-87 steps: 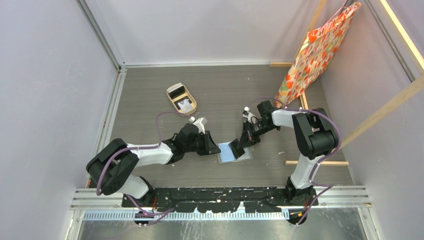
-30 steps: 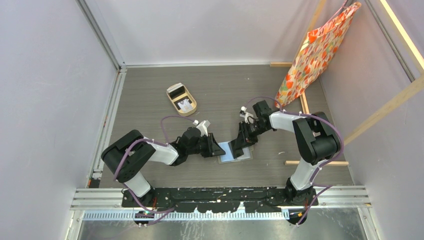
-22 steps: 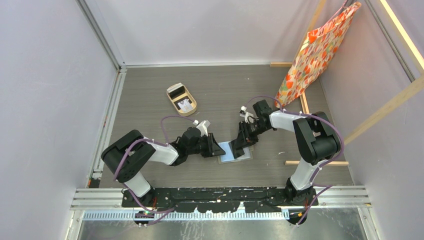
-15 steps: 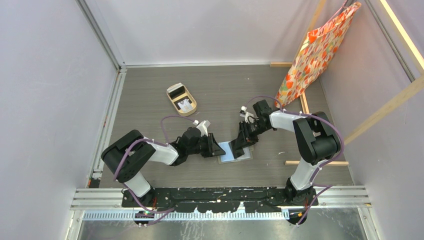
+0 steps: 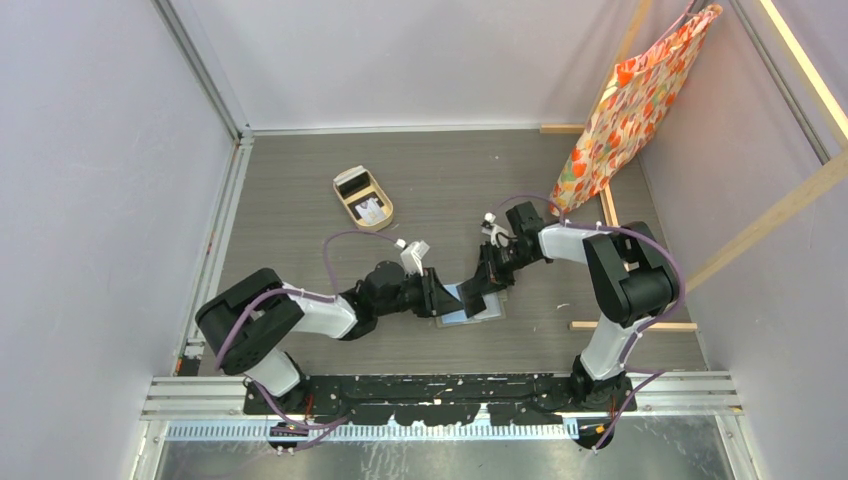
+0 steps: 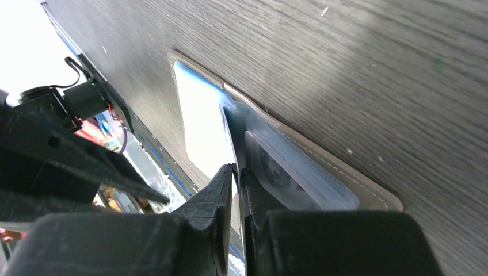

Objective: Put the credit cards into the card holder
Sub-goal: Insert the credit card into the card holder.

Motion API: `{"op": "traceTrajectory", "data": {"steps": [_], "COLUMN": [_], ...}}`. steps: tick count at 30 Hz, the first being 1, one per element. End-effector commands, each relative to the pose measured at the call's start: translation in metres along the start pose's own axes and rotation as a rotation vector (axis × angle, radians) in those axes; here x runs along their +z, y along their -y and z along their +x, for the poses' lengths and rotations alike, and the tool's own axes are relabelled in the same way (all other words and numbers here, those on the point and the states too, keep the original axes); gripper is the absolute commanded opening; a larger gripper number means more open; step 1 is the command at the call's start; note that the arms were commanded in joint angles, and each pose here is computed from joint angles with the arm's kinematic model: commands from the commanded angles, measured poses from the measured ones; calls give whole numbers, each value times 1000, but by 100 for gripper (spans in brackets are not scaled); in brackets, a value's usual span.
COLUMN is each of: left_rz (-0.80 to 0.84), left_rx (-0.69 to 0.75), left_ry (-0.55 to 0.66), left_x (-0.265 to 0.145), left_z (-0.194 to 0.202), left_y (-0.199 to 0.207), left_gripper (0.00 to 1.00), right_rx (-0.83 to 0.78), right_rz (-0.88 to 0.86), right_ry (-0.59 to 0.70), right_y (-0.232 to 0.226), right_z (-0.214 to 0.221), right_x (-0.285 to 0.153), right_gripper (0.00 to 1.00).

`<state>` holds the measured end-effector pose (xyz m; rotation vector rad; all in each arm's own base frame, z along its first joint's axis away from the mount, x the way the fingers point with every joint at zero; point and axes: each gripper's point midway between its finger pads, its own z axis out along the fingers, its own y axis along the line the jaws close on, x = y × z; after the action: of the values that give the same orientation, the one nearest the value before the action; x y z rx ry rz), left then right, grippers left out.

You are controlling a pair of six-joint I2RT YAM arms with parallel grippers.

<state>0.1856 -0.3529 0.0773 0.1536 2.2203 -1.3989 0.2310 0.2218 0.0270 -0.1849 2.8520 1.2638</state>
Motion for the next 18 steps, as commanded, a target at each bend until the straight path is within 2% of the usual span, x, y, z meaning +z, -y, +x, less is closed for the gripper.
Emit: {"op": "traceTrajectory", "data": {"steps": [1, 5, 11, 15, 18], "left_rz": [115, 131, 55, -90, -192], "left_rx": [92, 162, 261, 387, 438], "left_ry": [105, 86, 49, 26, 31], "left_x": [0, 8, 18, 23, 24], "left_z": [-10, 5, 20, 21, 14], "left_y": [39, 46, 42, 47, 49], "left_gripper": [26, 28, 43, 45, 42], "right_rx": [41, 51, 56, 61, 62], "right_rz": [-24, -40, -38, -35, -31], "right_ry": [34, 57, 58, 54, 54], "right_y": [3, 3, 6, 7, 7], "right_z": [-6, -8, -8, -8, -8], "right_x": [0, -1, 0, 1, 1], "right_gripper": [13, 11, 11, 11, 11]}}
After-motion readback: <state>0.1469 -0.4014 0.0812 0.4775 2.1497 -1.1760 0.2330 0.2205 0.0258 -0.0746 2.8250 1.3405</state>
